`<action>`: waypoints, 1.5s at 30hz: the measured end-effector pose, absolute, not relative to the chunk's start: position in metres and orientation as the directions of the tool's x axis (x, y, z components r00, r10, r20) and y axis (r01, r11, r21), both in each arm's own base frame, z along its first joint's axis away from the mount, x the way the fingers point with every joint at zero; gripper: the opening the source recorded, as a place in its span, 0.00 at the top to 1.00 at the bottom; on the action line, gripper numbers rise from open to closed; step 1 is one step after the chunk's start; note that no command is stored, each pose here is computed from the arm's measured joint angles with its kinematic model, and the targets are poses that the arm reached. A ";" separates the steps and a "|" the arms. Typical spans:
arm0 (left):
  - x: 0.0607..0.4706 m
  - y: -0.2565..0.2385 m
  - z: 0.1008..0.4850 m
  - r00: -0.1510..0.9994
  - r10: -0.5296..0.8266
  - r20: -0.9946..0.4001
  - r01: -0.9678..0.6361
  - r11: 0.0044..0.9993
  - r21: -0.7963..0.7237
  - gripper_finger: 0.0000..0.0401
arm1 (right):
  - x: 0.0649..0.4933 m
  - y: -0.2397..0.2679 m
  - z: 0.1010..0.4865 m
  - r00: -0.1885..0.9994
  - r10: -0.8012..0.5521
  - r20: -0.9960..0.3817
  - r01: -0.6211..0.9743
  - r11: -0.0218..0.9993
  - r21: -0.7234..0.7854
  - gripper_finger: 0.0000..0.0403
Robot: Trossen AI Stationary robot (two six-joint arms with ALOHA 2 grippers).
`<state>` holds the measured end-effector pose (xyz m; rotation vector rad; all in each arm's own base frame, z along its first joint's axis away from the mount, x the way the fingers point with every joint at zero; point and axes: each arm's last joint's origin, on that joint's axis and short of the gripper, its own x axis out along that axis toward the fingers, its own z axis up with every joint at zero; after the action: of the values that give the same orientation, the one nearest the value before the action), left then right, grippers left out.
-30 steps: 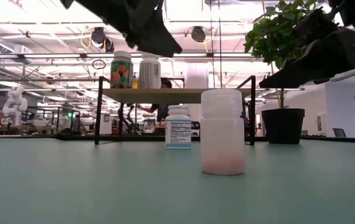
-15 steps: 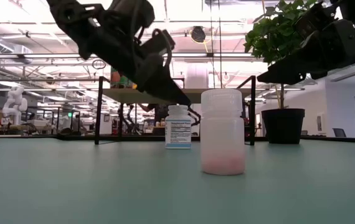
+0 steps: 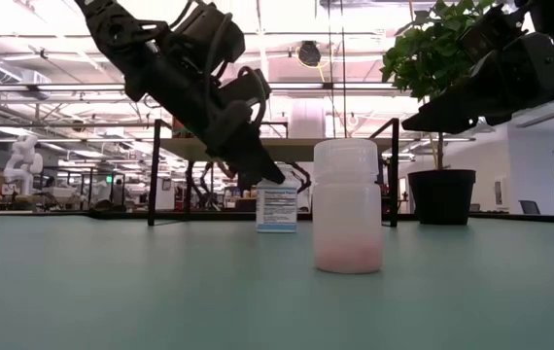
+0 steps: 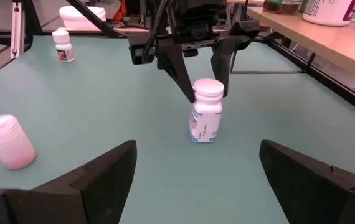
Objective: Pick and place medicine bottles onto shelf by color
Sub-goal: Put the top blue bottle on the shelf
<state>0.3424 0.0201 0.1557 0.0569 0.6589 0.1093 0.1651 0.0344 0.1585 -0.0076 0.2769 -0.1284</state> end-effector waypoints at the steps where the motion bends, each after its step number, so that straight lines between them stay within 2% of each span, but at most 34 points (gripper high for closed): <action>1: 0.342 0.020 0.155 0.782 0.120 -0.611 -0.083 0.993 0.088 0.49 | 0.165 0.034 0.158 0.954 -0.127 -0.272 0.125 0.992 -0.025 0.17; 5: 0.342 0.020 0.157 0.782 0.120 -0.611 -0.092 0.993 0.077 0.54 | 0.165 0.034 0.158 0.953 -0.128 -0.274 0.125 0.992 -0.026 0.17; 10: 0.334 0.021 0.174 0.787 0.158 -0.596 -0.132 0.987 0.088 0.52 | 0.165 0.034 0.158 0.952 -0.128 -0.279 0.126 0.992 -0.024 0.17; 18: 0.306 0.026 0.243 0.775 0.293 -0.559 -0.223 0.956 0.191 0.52 | 0.165 0.034 0.157 0.949 -0.128 -0.289 0.125 0.992 -0.029 0.17; 25: 0.290 0.056 0.291 0.736 0.411 -0.537 -0.304 0.910 0.280 0.52 | 0.165 0.034 0.157 0.949 -0.129 -0.286 0.126 0.992 -0.028 0.17; 34: 0.279 0.094 0.299 0.665 0.501 -0.555 -0.391 0.866 0.312 0.50 | 0.165 0.034 0.156 0.947 -0.130 -0.293 0.126 0.992 -0.031 0.17; 45: 0.274 0.108 0.297 0.663 0.480 -0.575 -0.399 0.876 0.271 0.50 | 0.165 0.034 0.156 0.947 -0.130 -0.294 0.126 0.991 -0.032 0.17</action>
<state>0.2735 0.1082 0.2975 0.1257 0.6852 0.4981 0.1645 0.0342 0.1562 -0.0123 0.3006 -0.1307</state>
